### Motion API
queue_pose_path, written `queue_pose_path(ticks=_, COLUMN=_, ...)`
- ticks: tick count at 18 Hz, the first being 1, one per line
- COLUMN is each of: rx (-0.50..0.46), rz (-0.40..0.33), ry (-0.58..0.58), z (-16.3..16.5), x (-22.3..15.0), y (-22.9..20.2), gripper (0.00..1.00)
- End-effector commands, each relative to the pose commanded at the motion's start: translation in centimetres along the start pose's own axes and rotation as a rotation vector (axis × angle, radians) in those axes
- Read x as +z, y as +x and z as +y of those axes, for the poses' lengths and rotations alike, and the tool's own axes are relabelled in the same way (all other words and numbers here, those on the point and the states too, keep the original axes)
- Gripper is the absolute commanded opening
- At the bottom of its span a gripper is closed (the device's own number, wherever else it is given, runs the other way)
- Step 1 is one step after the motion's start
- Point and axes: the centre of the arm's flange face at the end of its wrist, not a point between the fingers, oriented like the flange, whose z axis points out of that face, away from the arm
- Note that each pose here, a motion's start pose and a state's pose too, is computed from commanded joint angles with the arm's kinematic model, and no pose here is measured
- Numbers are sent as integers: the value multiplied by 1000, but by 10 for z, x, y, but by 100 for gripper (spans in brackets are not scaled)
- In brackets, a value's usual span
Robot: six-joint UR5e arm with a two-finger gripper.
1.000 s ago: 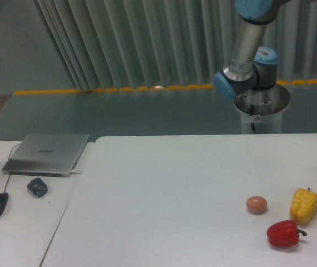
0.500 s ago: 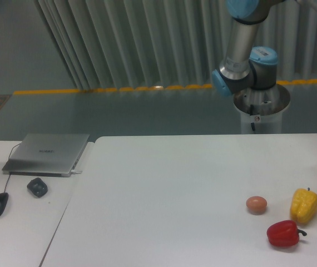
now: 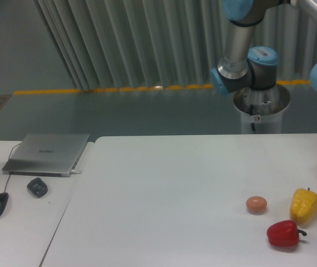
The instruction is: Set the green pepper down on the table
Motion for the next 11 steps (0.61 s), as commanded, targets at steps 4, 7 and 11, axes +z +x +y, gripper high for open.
queue_pose_path(ticks=4, rx=-28, rz=38, ry=-8, z=1, x=23, y=8, gripper=34)
queue_pose_path(ticks=7, rx=-18, rz=45, ry=-30, z=-4, x=28, y=12, gripper=35)
queue_pose_path(ticks=11, rx=-26, rz=66, ry=-34, z=-3, x=43, y=12, gripper=38)
